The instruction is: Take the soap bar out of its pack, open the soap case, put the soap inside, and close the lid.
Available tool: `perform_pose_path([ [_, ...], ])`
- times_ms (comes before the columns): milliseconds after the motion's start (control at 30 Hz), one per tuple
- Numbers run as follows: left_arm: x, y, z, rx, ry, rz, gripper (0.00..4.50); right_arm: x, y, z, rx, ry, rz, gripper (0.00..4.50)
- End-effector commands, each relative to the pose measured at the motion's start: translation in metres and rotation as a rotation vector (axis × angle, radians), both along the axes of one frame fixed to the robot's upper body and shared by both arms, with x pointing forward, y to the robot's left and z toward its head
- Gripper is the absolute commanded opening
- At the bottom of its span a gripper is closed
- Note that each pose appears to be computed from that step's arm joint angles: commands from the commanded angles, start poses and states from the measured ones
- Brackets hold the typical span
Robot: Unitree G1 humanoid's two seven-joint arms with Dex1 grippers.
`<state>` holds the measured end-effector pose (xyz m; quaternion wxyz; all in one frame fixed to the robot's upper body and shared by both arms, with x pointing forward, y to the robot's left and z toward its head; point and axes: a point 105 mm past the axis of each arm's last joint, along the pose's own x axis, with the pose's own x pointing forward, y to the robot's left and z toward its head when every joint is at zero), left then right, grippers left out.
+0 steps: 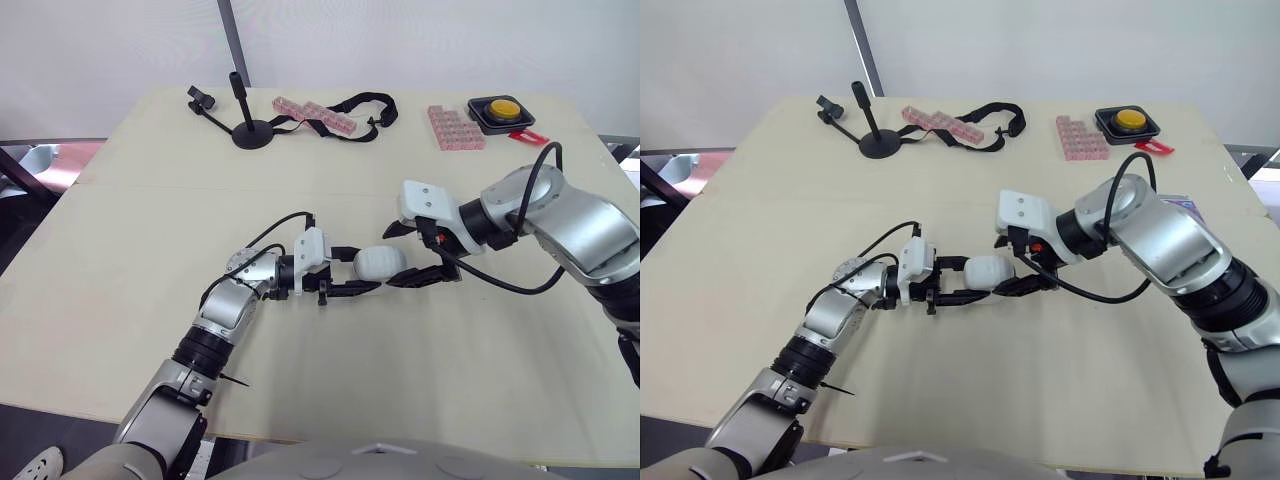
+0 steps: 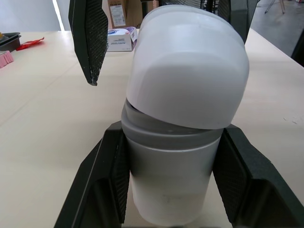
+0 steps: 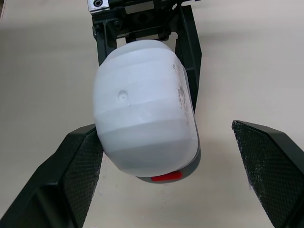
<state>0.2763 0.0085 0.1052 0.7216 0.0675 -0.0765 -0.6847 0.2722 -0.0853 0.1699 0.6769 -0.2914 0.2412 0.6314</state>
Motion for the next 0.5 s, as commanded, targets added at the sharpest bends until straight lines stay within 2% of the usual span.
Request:
perform_pose_path([
  [33, 0.0003, 0.003, 0.0026, 0.006, -0.019, 0.004, 1.91, 0.0039, -0.0008, 0.019, 0.018, -0.081, -0.004, 4.47],
  [500, -0.0004, 0.0035, 0.0029, 0.007, -0.019, 0.0, 1.91, 0.0034, -0.005, 0.021, 0.014, -0.071, -0.018, 4.47],
])
